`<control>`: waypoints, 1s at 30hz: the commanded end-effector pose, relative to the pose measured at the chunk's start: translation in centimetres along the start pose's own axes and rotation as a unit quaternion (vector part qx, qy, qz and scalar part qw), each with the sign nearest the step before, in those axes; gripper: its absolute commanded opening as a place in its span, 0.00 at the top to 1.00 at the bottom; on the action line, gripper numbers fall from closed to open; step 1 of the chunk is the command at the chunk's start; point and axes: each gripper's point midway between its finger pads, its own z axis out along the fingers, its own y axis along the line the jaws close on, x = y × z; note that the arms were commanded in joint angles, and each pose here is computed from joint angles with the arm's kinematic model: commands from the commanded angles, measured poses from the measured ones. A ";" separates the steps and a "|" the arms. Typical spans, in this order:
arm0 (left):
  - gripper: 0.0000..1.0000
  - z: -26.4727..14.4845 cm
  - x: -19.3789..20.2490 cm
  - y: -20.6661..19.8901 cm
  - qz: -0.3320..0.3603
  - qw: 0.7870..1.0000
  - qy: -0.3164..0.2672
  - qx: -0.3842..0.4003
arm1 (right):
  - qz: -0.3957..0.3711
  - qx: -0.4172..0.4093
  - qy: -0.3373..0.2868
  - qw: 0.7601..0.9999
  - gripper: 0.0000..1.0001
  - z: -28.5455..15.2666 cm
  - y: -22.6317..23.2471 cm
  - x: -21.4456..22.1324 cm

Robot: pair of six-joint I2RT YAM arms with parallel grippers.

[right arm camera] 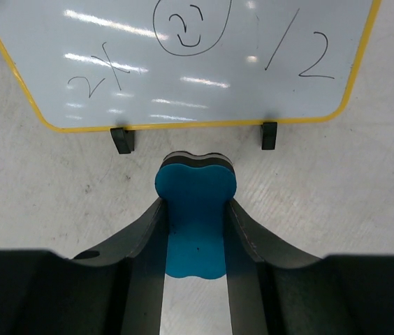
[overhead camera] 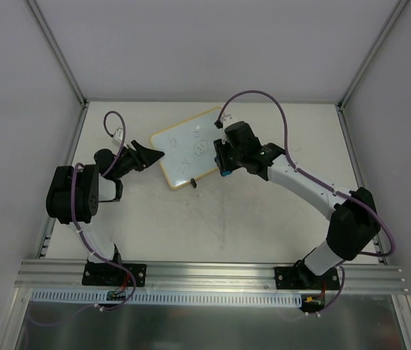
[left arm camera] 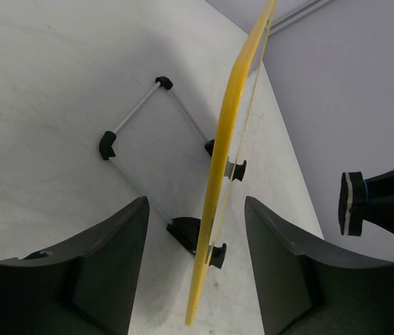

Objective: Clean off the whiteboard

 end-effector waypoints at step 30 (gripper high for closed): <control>1.00 1.4 -2.4 -4.5 0.112 0.982 0.000 0.151 | -0.068 -0.024 -0.053 0.996 1.00 8.1 6.2 -4.5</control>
